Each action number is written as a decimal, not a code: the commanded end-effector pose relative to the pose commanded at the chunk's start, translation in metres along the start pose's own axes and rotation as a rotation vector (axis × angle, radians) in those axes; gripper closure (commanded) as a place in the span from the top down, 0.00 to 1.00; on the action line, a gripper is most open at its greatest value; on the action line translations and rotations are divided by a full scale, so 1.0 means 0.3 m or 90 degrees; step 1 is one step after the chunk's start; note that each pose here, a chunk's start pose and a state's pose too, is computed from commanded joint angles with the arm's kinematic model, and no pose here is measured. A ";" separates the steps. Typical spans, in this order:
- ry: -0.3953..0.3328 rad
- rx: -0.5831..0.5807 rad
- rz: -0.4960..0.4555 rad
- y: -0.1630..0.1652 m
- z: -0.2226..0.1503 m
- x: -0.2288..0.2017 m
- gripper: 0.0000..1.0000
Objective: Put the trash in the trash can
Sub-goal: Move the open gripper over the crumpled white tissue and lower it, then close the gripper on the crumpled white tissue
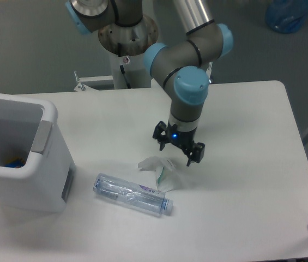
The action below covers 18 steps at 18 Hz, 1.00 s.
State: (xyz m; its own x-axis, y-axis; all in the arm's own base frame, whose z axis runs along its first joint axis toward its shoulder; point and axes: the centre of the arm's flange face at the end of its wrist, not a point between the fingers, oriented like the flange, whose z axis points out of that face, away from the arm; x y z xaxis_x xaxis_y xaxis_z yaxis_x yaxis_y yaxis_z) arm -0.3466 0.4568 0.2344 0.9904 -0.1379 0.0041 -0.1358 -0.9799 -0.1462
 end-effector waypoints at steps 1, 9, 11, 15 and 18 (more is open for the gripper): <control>0.002 -0.001 -0.012 -0.014 0.005 0.014 1.00; -0.008 0.000 -0.174 -0.029 -0.021 0.029 1.00; -0.007 -0.002 -0.178 -0.029 -0.013 0.027 1.00; -0.012 -0.019 -0.174 -0.039 0.024 0.007 0.60; -0.010 -0.018 -0.175 -0.042 0.025 0.010 0.00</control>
State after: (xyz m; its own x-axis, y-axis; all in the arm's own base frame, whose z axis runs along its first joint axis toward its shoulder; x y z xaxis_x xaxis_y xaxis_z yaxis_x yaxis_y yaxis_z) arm -0.3418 0.4697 0.2289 0.9904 0.1360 0.0239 0.1378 -0.9838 -0.1147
